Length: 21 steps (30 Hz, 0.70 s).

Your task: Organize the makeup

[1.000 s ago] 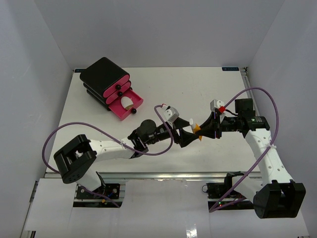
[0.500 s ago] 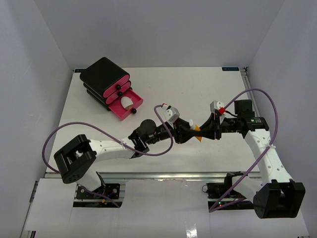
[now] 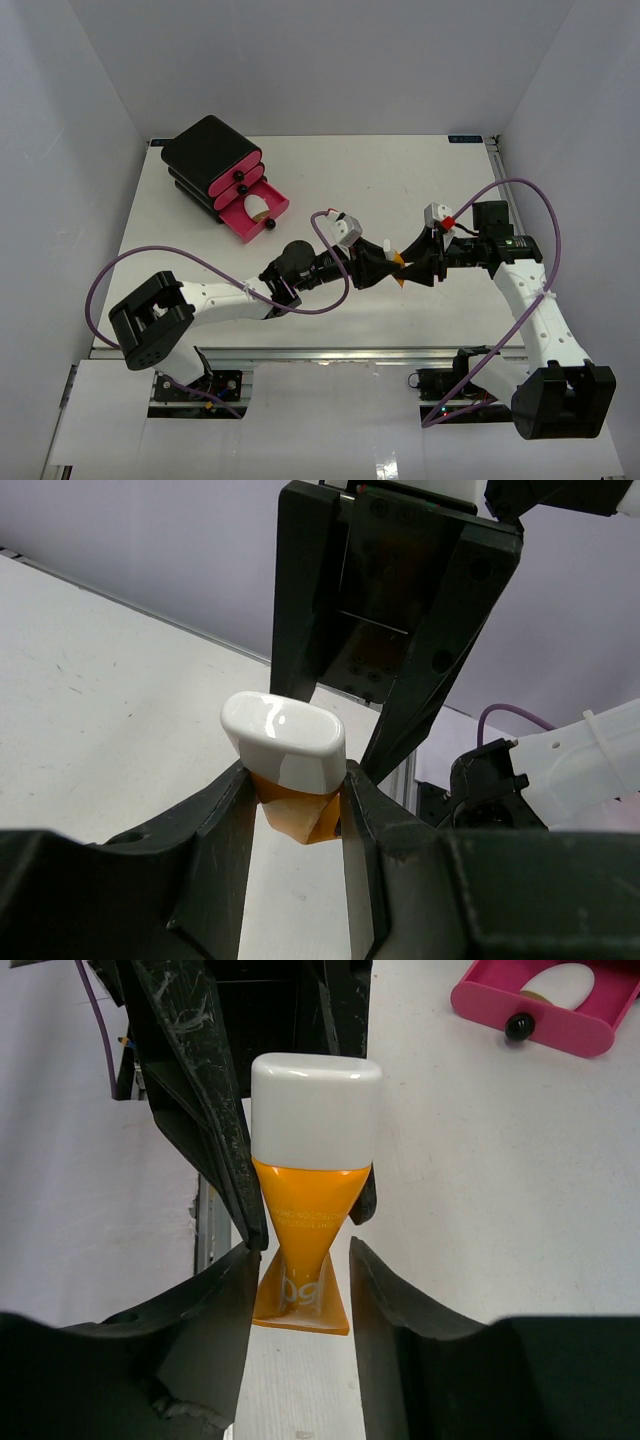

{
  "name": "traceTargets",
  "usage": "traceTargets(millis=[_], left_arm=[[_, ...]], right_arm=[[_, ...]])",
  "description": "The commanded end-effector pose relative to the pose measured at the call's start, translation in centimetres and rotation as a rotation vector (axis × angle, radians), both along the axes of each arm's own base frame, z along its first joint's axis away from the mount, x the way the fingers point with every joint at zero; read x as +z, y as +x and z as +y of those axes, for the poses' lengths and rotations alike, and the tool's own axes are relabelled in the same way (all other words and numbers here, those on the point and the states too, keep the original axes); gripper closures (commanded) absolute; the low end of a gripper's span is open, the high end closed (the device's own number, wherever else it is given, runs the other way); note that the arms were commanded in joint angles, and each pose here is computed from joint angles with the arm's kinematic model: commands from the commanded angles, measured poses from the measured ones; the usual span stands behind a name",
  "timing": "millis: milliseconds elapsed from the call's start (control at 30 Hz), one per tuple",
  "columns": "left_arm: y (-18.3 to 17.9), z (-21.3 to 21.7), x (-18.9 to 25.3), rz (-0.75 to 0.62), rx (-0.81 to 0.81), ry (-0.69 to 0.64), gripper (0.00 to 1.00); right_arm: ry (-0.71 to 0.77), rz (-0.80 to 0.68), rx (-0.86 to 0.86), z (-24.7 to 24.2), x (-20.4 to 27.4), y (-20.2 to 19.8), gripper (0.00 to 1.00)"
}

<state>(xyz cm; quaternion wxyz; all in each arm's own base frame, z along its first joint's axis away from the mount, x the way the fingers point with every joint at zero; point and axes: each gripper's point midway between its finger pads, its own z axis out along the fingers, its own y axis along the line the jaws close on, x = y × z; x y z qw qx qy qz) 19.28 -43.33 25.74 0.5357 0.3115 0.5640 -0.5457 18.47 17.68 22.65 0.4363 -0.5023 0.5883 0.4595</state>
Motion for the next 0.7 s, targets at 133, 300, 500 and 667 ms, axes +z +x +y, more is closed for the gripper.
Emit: traceTargets(millis=[133, 300, 500, 667], left_arm=[[-0.2, 1.0, 3.2, -0.052, 0.02, -0.062, 0.81], [0.6, 2.3, 2.4, -0.033, 0.087, -0.041, 0.83], [1.8, 4.3, 0.8, 0.008, 0.155, 0.033, 0.83], [3.3, 7.7, -1.2, 0.053, 0.255, 0.126, 0.83]], right_arm=[[0.0, -0.029, -0.014, -0.1, -0.2, 0.4, 0.33], [-0.041, -0.043, -0.051, -0.5, -1.0, 1.0, 0.22], [-0.081, -0.086, -0.101, -1.1, -1.6, 1.5, 0.16], [-0.089, -0.111, -0.124, -1.5, -1.8, 1.5, 0.14]])
